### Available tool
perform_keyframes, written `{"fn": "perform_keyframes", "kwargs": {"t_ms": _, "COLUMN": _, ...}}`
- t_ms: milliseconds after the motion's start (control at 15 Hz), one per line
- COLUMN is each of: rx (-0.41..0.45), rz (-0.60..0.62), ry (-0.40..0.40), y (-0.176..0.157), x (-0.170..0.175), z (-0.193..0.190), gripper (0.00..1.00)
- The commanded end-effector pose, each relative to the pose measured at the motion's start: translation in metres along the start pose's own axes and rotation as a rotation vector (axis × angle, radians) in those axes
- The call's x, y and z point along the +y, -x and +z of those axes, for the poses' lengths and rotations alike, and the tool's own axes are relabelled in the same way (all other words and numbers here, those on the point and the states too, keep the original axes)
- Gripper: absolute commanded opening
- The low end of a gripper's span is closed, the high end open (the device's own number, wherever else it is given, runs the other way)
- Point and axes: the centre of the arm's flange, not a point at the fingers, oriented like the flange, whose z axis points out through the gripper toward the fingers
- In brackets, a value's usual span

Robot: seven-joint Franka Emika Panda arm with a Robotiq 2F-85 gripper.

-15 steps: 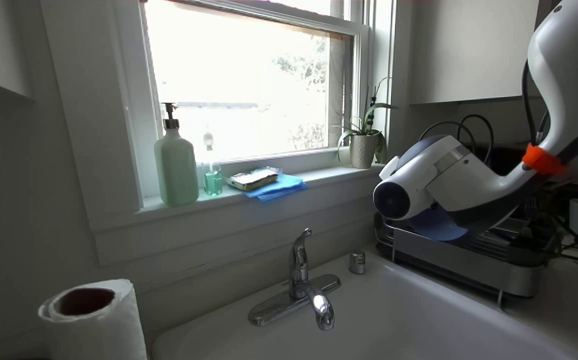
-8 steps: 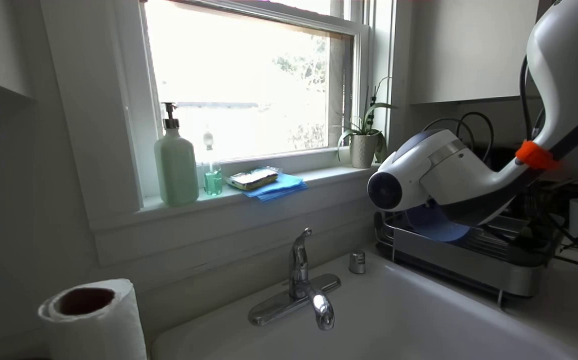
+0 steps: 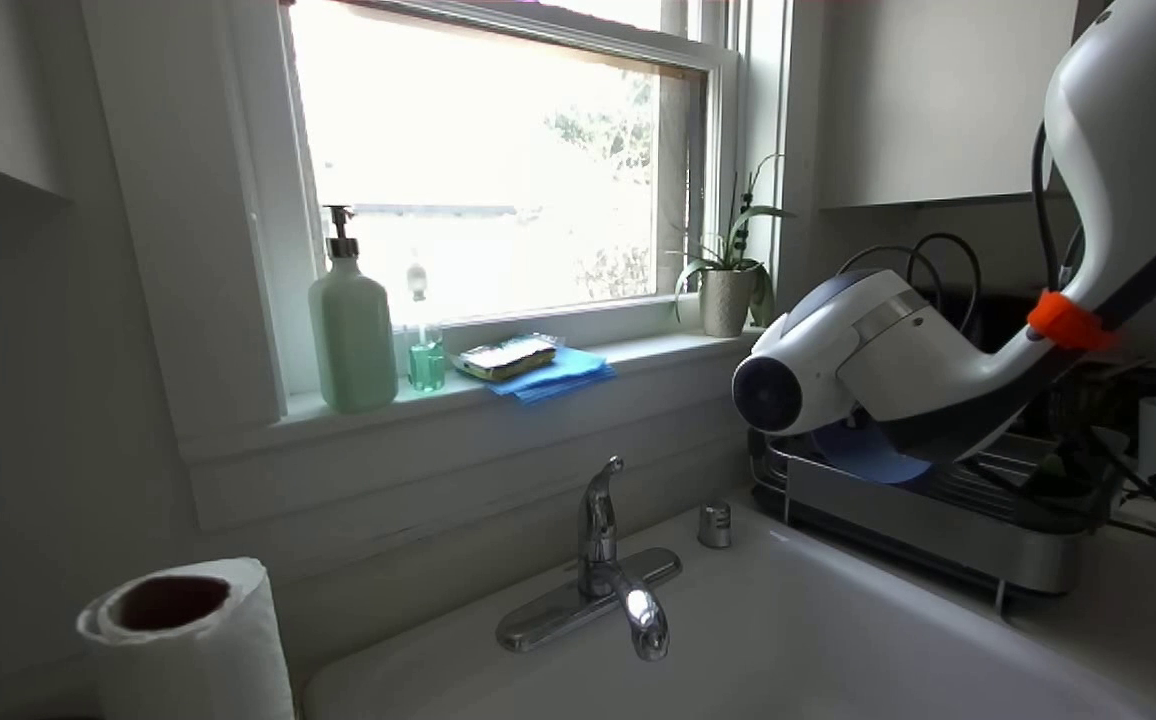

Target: Turn the blue bowl in the drying rack in an upright position

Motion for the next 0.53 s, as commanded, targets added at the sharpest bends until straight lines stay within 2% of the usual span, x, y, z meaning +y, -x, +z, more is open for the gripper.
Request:
{"fn": "perform_keyframes", "kwargs": {"t_ms": 0, "rx": 0.006, "rz": -0.015, "ry": -0.006, "y": 0.0006, "x": -0.0077, "z": -0.0013, "gripper": 0.63}}
{"fn": "perform_keyframes", "kwargs": {"t_ms": 200, "rx": 0.004, "rz": -0.022, "ry": -0.006, "y": -0.0001, "x": -0.0108, "z": -0.0001, "gripper": 0.82}}
{"fn": "perform_keyframes", "kwargs": {"t_ms": 267, "rx": 0.002, "rz": -0.025, "ry": -0.007, "y": -0.0003, "x": -0.0118, "z": 0.0005, "gripper": 0.44}}
{"fn": "perform_keyframes", "kwargs": {"t_ms": 400, "rx": 0.001, "rz": -0.028, "ry": -0.005, "y": -0.0006, "x": -0.0136, "z": 0.0008, "gripper": 0.45}}
{"fn": "perform_keyframes", "kwargs": {"t_ms": 467, "rx": 0.001, "rz": -0.031, "ry": -0.007, "y": -0.0011, "x": -0.0135, "z": 0.0013, "gripper": 0.42}}
